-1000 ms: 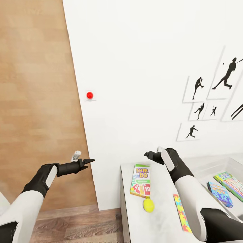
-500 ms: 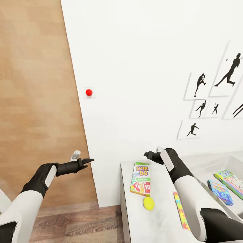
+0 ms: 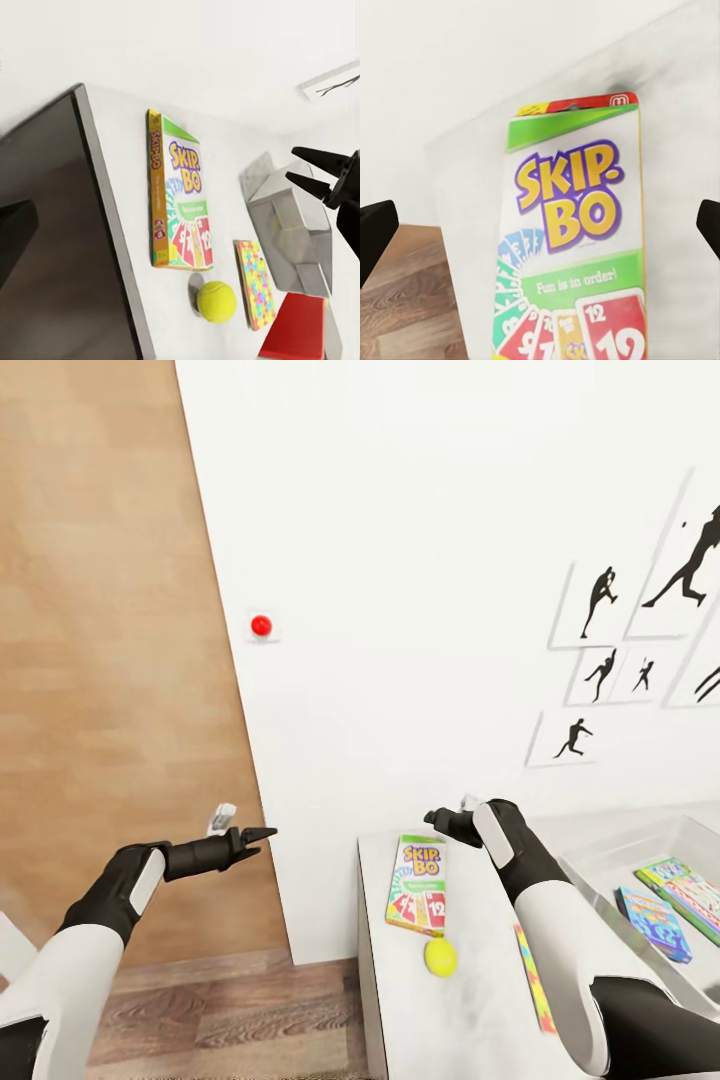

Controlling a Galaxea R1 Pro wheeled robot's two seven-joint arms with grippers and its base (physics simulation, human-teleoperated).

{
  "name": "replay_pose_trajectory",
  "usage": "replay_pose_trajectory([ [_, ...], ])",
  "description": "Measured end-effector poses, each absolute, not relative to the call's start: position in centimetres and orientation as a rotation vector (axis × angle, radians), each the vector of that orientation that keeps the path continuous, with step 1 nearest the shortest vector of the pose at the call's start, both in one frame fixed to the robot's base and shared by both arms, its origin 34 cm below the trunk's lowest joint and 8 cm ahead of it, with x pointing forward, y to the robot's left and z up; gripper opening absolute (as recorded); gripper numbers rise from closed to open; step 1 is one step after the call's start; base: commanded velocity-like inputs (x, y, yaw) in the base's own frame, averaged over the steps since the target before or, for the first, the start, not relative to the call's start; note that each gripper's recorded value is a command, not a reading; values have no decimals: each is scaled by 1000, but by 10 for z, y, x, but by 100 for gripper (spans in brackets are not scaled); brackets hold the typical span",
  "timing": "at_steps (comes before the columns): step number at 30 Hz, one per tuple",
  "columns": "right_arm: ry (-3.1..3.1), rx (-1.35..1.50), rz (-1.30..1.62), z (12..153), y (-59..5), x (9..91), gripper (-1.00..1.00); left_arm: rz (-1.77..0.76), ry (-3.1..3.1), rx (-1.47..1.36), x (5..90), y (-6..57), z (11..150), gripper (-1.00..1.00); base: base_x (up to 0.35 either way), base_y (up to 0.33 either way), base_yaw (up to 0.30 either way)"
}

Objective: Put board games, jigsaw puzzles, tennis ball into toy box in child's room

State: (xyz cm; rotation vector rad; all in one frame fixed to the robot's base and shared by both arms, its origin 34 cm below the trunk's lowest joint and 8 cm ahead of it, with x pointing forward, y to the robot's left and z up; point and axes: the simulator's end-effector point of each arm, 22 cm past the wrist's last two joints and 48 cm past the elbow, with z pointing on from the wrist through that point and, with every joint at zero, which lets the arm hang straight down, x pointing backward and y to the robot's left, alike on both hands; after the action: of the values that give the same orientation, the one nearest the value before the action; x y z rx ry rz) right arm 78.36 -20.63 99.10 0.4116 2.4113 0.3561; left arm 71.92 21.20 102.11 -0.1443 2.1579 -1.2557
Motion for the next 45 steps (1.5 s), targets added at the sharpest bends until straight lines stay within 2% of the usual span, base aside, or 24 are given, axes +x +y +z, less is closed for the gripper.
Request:
replay_pose_trajectory([
  [45,2484,436,360,942,-204,781,100,-1267,2222,-188,719,212,976,100,0,0,0],
])
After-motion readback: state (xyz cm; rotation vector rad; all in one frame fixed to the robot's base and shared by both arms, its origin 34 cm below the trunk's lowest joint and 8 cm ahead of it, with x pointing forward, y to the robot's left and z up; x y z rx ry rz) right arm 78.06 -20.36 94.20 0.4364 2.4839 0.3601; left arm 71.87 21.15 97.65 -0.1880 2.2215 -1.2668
